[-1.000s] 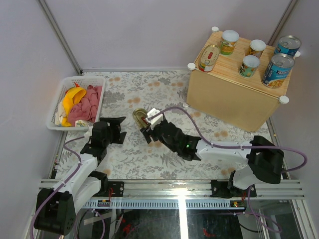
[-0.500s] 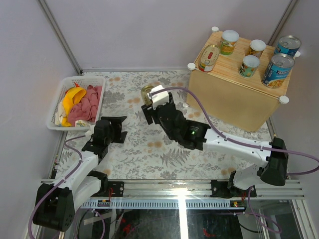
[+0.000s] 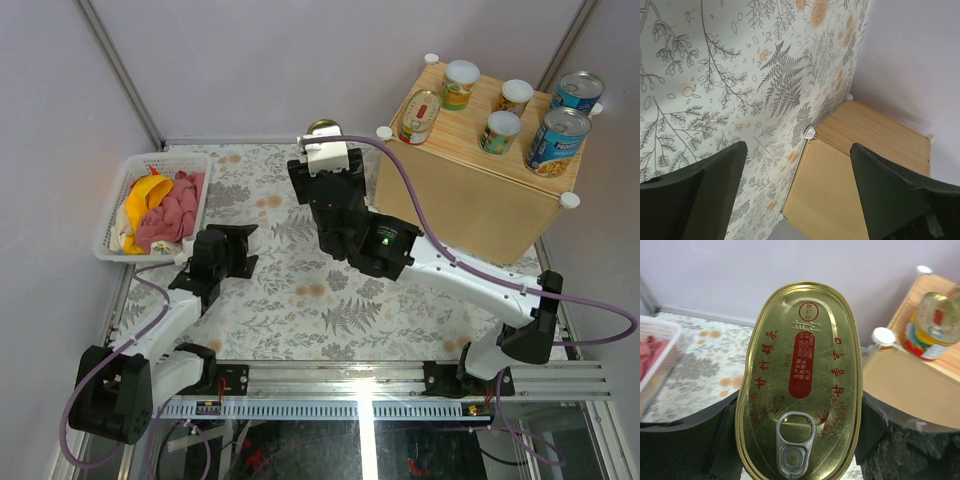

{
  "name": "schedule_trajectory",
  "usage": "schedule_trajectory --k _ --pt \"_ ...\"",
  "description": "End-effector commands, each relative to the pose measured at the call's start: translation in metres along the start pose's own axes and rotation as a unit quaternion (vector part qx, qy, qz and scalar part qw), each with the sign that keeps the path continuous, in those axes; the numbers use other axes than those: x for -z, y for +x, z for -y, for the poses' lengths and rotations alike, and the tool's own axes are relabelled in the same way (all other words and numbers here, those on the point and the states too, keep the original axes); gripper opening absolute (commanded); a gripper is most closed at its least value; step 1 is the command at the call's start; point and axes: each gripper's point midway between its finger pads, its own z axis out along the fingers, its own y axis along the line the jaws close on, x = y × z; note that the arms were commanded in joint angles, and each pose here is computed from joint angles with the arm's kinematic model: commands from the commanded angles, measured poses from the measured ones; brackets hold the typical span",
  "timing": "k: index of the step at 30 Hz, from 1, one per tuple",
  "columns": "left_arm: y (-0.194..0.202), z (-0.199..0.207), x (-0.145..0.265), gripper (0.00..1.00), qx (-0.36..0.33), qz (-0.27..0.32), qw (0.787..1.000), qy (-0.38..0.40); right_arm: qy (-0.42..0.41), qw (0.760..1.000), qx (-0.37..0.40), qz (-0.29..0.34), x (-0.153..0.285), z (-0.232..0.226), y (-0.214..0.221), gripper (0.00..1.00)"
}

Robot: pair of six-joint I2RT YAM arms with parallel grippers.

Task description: Place and organize the canned foods onto the counter

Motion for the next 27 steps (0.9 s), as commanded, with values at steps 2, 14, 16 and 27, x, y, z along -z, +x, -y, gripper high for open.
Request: schedule_trajectory --k 2,14,16,27 --pt "0.005 0.033 -0.003 0.84 -0.006 -0.003 0.999 0.043 0.102 0.993 -0.038 0.049 0.006 0.042 -0.060 0.00" --pt "0.013 0.043 0.000 0.84 -0.029 -0.013 0.999 0.043 0.177 0.982 -0.061 0.035 -0.008 0.104 -0.077 0.00" --pt "0.013 0.045 0.001 0.84 -0.031 -0.014 0.999 0.043 0.181 0.980 -0.073 0.028 -0.011 0.120 -0.076 0.00" --pt "0.019 0.051 0.011 0.84 -0.023 -0.015 0.998 0.061 0.231 0.969 -0.090 0.013 -0.010 0.179 -0.075 0.00"
